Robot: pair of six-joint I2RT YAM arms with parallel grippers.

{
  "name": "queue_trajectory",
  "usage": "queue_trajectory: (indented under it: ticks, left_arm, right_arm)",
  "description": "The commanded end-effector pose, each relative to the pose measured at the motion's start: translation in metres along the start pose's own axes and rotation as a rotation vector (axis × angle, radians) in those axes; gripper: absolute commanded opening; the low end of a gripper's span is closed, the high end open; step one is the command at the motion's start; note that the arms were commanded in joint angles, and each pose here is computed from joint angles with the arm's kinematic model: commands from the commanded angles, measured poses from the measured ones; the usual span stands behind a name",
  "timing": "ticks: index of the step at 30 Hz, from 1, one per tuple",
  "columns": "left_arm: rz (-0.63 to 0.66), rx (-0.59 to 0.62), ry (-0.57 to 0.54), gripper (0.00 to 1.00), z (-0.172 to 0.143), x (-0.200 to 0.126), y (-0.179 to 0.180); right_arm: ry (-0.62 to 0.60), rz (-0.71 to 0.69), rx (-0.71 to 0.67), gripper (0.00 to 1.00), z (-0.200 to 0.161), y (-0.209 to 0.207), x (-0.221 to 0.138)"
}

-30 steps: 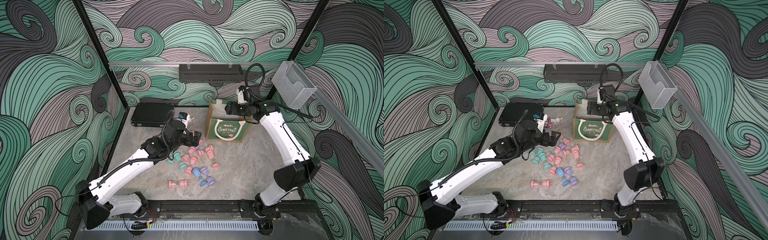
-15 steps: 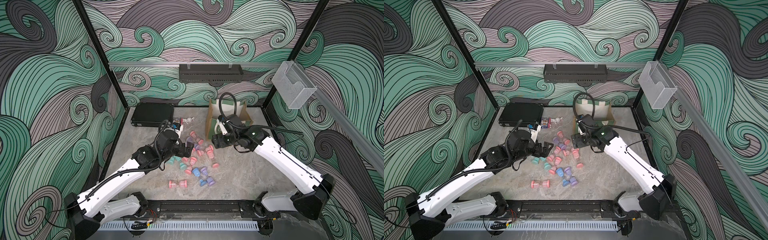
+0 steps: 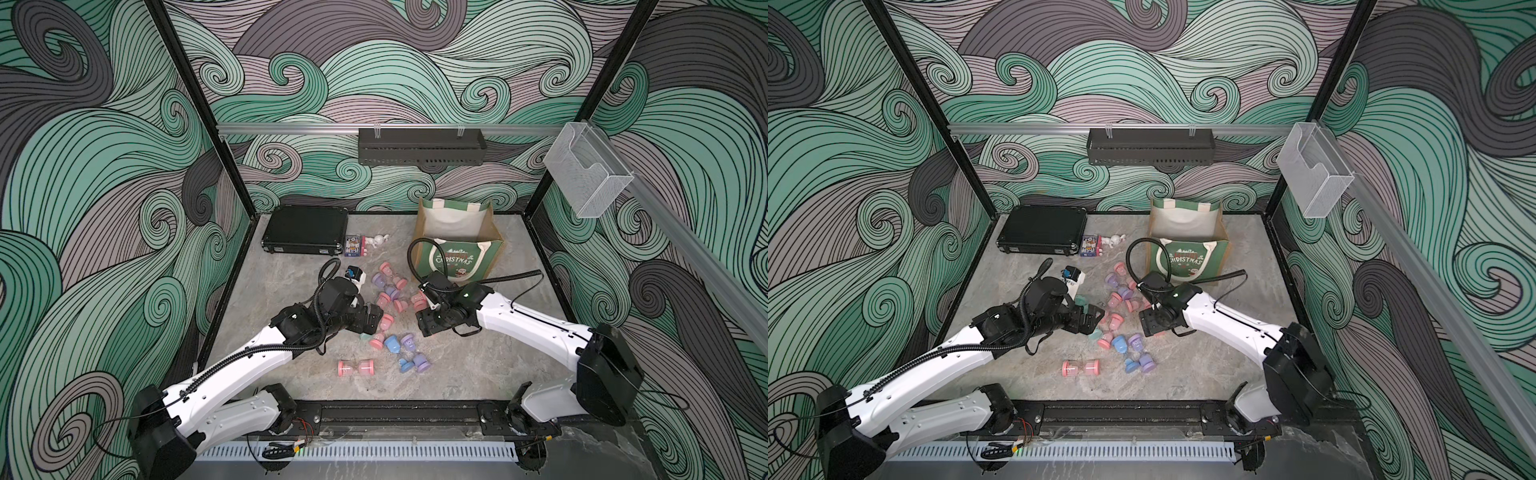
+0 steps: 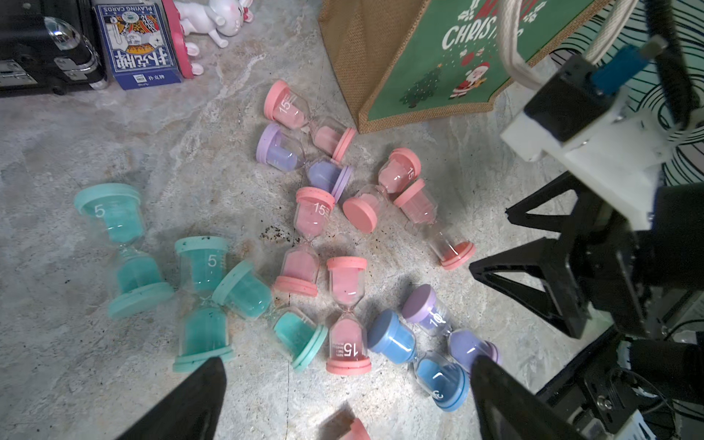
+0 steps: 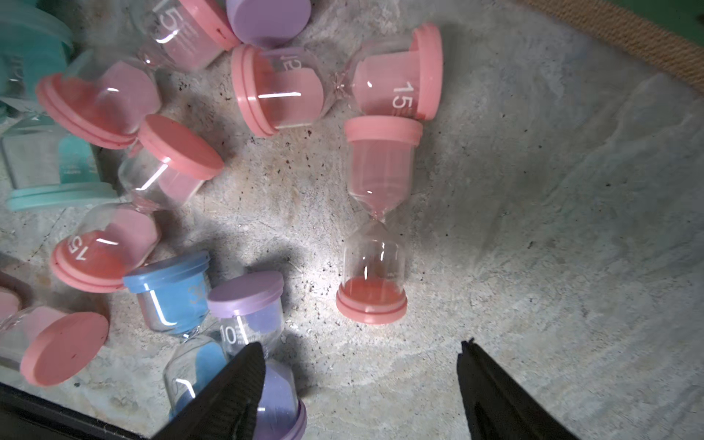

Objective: Put the hourglass into the canvas bag
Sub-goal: Pick up the hourglass from the center of the board.

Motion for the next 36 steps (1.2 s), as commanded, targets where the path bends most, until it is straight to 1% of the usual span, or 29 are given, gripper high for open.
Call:
queue_trajectory:
  ticks: [1,10,16,24,30,36]
  left_arm:
    - [-0.032,-0.015,-0.026,0.99,0.005,0.000,-0.002]
    - [-0.036,-0.045,-0.031,0.99,0.003,0.003,-0.002]
    - [-0.020,-0.043,-0.040,0.99,0.002,0.001,0.000]
    - [-0.017,-0.034,-0.059,0.99,0.000,0.001,0.002]
    - [-0.014,-0.030,-0.059,0.99,0.000,0.000,0.002]
    - [-0.010,-0.024,-0.061,0.99,0.000,0.001,0.002]
  right_arm:
    - [-0.017,-0.019,-0.002,0.80,0.001,0.004,0.009]
    - [0.020,-0.087,0.003,0.72,-0.009,0.003,0.039]
    - [0.024,-0.111,0.004,0.68,-0.012,0.002,0.049]
    - [0.053,-0.114,-0.008,0.59,-0.017,0.003,0.062]
    - [0.064,-0.146,-0.010,0.54,-0.022,-0.001,0.070]
    - [0.069,-0.168,-0.011,0.53,-0.025,-0.003,0.077]
Point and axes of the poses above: each gripper's point midway between its finger pads, its own x axis out along the fingers, its own y axis along the line the jaws close on, z = x × y, the point moved 8 cm from there along -x, back along the fingers, and after that the axes turned 5 degrees about x, right-handed, at the moved point
